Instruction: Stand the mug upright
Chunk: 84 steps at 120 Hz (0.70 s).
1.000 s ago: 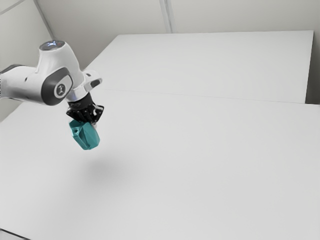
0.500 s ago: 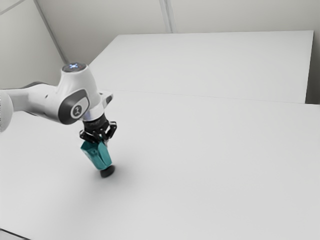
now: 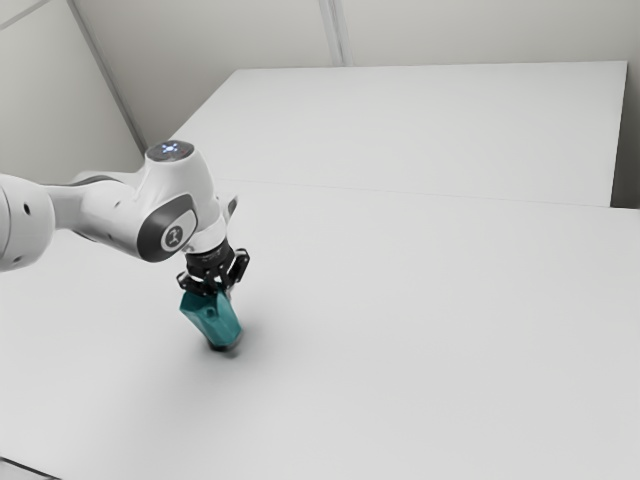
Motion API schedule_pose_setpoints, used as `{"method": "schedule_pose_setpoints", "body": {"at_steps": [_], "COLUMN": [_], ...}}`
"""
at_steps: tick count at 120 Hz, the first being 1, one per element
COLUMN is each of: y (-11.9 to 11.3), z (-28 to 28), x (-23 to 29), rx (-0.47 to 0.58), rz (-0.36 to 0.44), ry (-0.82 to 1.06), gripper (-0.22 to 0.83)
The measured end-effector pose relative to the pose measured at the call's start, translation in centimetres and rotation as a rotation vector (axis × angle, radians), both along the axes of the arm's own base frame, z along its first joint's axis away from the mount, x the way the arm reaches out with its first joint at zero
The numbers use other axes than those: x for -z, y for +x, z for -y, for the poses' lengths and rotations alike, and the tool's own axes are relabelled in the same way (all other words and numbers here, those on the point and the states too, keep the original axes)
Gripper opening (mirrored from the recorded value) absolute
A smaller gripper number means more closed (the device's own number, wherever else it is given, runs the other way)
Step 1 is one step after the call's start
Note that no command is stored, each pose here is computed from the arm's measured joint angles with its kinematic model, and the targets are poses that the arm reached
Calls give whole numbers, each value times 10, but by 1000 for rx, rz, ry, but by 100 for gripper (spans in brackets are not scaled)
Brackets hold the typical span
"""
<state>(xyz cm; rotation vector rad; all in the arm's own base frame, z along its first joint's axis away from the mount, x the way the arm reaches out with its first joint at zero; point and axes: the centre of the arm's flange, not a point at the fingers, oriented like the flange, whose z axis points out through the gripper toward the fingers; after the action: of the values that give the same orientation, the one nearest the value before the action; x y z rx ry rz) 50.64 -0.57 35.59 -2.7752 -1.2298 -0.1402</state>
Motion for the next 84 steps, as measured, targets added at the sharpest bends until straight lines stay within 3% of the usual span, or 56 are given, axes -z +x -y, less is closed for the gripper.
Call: {"method": "schedule_pose_setpoints", "body": {"at_steps": [17,33,54,84], "y": [1,0,-2,5], "z": [6,13,20,33], "x": [-5,-14,-33,-81], "rx": [-7,-13,-22,-23], "rz": [17,36,56,87], "ry": [5,6,6,7], "gripper": [26,43,53,59]}}
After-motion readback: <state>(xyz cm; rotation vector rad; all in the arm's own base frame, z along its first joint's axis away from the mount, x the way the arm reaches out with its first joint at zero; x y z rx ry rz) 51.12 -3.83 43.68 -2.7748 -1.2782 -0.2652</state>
